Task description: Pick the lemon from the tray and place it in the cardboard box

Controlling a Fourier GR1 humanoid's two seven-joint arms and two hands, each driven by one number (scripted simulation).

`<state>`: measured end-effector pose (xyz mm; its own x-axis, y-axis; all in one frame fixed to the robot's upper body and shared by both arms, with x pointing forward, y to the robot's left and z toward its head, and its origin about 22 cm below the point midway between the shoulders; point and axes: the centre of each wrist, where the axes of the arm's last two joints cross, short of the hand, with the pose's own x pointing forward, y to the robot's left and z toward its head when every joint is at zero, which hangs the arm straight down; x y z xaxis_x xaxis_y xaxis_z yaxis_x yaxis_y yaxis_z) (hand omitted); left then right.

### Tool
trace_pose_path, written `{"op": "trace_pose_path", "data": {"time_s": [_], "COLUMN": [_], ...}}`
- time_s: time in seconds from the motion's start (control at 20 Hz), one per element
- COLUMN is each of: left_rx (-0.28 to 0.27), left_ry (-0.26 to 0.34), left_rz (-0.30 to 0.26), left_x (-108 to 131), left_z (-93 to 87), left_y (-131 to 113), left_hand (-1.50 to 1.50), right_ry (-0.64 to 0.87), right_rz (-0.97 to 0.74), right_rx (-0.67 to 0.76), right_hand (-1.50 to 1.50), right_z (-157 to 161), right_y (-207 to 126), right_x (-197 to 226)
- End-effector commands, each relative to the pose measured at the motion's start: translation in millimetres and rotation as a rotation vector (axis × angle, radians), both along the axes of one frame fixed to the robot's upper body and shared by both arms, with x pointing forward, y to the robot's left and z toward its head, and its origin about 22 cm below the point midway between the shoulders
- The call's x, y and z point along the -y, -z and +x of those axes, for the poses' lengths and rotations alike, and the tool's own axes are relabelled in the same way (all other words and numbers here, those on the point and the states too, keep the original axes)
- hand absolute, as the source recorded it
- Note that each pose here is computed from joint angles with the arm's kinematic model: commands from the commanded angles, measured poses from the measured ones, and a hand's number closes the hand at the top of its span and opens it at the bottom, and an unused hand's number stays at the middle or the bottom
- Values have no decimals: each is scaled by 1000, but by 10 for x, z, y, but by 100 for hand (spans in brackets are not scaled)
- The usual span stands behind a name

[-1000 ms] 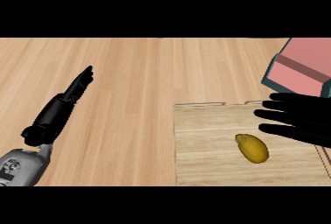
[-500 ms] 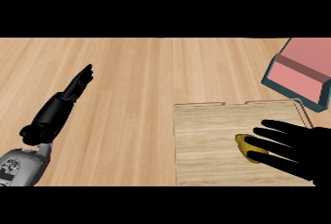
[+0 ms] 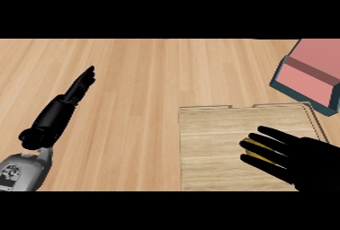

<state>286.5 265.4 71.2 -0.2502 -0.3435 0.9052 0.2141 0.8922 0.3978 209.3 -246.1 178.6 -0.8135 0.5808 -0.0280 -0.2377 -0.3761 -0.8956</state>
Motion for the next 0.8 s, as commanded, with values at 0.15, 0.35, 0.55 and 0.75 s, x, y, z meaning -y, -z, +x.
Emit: {"op": "trace_pose_path", "data": {"time_s": [0.15,0.35,0.55,0.75], "left_rx": [-1,-2,-9,-2], "left_ry": [-10,13,10,13], "left_rz": [-10,-12,0,-14], "left_x": [-120,167,-103,-78], "left_z": [-5,48,-46,57], "left_y": [38,-21,198,236], "left_hand": [0,0,0,0], "right_ry": [20,15,40,30], "right_rz": [-12,-76,-65,-78], "right_rx": [46,64,77,53], "right_hand": [-150,-150,-150,-150], "right_z": [10,111,199,309], "right_y": [91,436,477,671], "right_x": [-62,74,-59,-118]}}
